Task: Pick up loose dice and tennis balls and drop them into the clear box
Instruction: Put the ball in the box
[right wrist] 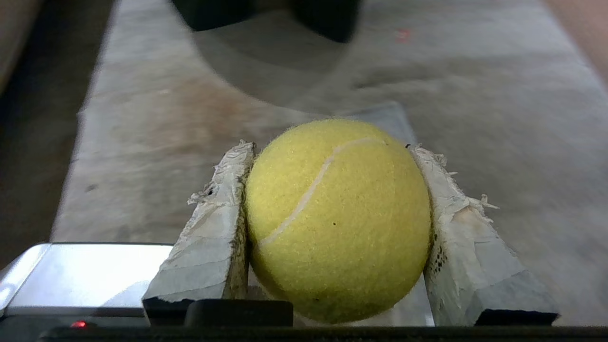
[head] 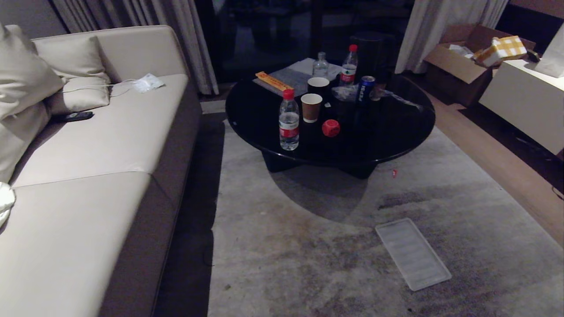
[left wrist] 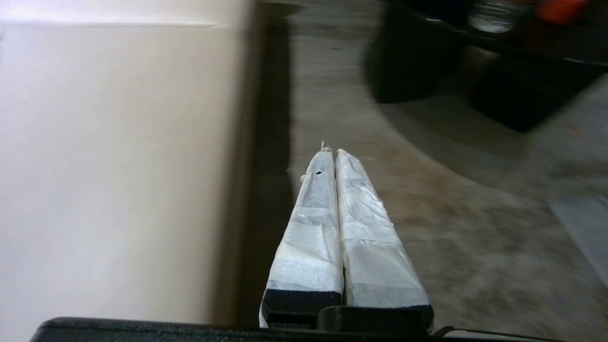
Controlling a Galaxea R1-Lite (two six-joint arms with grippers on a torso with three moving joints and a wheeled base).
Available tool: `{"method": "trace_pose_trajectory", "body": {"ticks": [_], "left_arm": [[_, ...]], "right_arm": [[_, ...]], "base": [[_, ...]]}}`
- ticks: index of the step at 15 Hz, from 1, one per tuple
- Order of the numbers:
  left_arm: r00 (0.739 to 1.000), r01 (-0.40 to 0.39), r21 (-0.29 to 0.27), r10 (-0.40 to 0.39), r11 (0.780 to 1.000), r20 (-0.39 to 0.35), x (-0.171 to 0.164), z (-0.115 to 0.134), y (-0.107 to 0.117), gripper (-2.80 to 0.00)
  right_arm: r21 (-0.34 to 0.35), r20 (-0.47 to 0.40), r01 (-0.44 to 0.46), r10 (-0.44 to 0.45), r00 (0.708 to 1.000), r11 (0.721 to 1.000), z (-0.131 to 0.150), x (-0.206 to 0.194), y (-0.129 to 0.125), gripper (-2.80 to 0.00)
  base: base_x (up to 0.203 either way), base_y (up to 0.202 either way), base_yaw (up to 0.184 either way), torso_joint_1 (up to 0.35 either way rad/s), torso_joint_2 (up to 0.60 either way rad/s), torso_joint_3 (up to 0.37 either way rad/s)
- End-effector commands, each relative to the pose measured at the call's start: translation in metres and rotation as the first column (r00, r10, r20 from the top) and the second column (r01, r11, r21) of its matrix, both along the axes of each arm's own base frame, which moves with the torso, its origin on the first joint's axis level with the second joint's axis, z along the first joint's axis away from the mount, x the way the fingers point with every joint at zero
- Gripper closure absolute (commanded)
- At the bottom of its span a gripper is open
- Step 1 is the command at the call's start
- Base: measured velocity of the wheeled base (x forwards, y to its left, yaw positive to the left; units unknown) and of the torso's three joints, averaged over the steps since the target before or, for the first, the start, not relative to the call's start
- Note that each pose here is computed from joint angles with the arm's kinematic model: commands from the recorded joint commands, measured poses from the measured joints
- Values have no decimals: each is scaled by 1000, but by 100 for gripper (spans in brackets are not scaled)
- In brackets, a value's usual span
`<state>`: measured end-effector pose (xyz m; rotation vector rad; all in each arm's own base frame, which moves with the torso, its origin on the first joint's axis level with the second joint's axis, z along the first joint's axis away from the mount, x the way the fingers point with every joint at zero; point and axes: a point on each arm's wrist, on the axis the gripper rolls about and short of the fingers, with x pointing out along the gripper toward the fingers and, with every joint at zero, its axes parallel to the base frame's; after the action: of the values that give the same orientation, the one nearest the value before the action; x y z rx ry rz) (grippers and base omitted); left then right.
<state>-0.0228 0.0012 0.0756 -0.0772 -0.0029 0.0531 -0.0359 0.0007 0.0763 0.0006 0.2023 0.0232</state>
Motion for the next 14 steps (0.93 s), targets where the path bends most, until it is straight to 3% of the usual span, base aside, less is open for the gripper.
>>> {"method": "trace_pose_trajectory", "body": {"ticks": [1, 14], "left_arm": [[1000, -1, -1, 1, 1000, -1, 0, 0, 0, 0], [1000, -1, -1, 1, 1000, 1, 0, 0, 0, 0]], "right_arm": [[0, -5, -2, 2, 1000, 1000, 0, 0, 0, 0], [-2, -3, -2, 2, 1000, 1000, 0, 0, 0, 0]], "base": [[3, 9, -149, 6, -1, 5], [2, 11, -158, 2, 2, 3]]}}
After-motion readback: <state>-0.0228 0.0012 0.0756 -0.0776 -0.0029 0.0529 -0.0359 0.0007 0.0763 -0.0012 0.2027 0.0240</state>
